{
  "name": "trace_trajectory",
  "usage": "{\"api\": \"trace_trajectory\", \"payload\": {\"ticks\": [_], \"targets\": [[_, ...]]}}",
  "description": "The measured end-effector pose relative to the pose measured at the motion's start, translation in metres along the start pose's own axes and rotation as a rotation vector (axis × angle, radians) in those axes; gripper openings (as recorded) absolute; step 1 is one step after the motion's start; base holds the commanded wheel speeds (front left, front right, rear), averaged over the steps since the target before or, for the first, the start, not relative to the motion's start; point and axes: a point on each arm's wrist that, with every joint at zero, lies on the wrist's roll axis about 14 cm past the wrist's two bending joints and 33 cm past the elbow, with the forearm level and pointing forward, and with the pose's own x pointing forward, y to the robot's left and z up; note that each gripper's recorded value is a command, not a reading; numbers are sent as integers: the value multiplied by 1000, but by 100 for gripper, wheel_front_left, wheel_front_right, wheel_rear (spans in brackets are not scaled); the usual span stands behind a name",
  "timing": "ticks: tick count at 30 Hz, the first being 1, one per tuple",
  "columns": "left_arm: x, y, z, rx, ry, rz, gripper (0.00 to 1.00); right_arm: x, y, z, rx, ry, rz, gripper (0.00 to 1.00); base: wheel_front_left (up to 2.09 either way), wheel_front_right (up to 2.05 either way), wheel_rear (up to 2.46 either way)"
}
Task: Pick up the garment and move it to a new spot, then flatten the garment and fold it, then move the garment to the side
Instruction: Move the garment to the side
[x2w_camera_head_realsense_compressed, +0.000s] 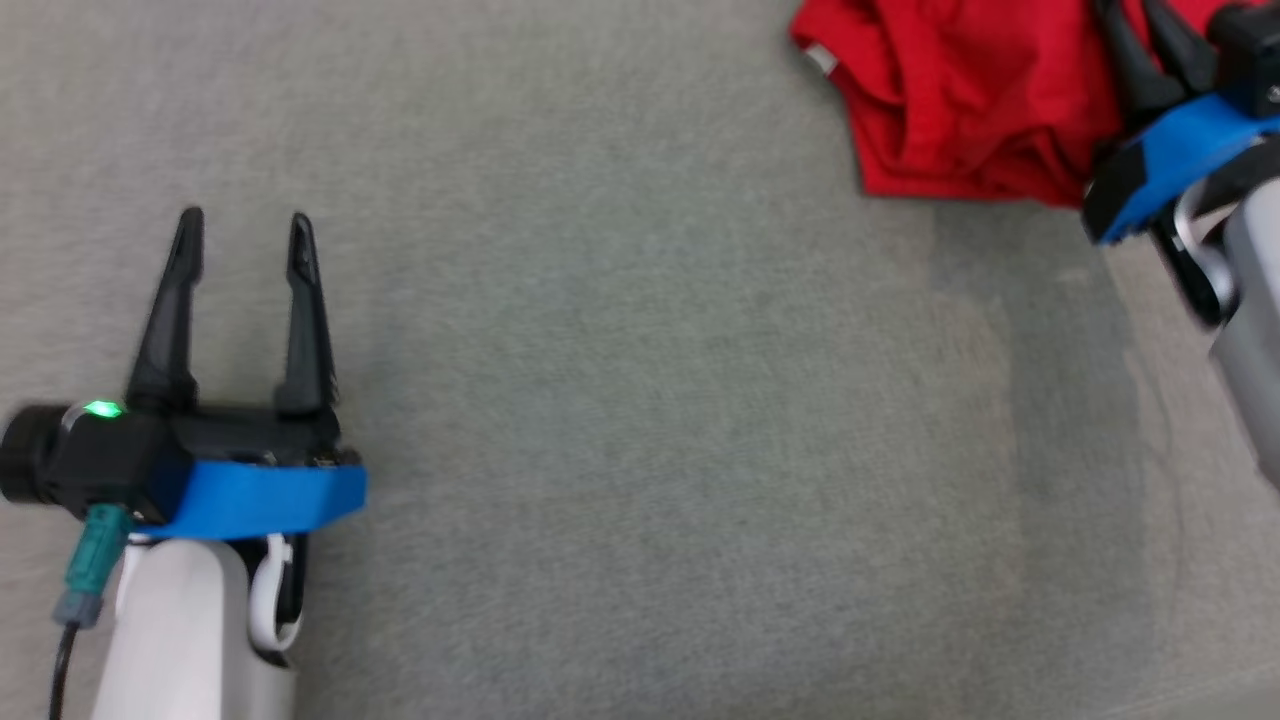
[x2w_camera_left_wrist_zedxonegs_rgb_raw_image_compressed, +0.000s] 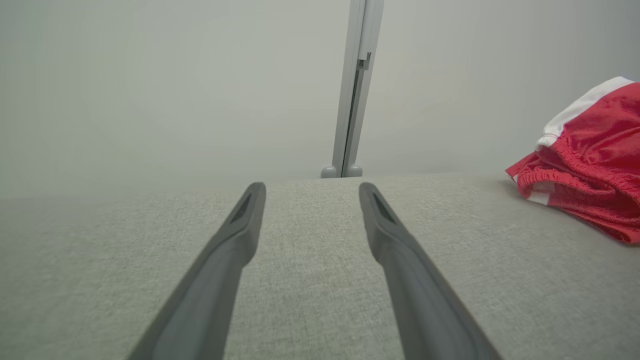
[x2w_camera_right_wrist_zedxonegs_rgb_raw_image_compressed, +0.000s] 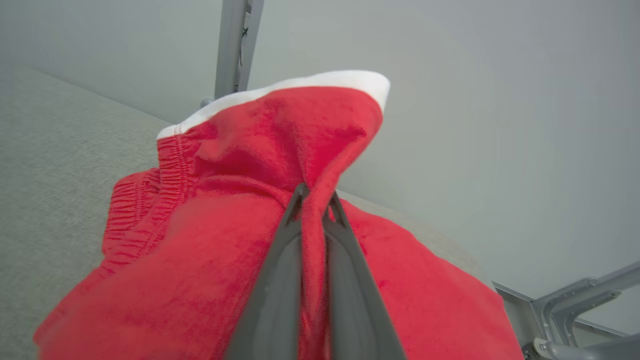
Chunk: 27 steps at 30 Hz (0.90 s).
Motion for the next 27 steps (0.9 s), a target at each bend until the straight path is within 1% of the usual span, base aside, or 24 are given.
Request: {"api": "trace_trajectory", "payload": {"ticks": [6, 11, 19, 25, 26, 27], "targets": [[22, -23, -3, 11, -38, -96, 100, -13, -68, -7, -48, 45, -128, 0, 0, 0, 0], [28, -32, -7, 16, -51, -141, 100, -18, -104, -19, -87, 101, -190, 0, 0, 0, 0], [34, -27, -10, 28, -63, -152, 100, -8, -131, -37, -153, 190, -229, 0, 0, 0, 0], [32, -14, -15, 42, -54, -126, 100, 4, -131, -58, -202, 275, -215, 0, 0, 0, 0], [32, -12, -17, 43, -51, -123, 100, 5, -130, -62, -208, 289, -214, 6, 0, 0, 0], [32, -10, -17, 42, -51, -119, 100, 7, -130, -65, -212, 300, -214, 32, 0, 0, 0]]}}
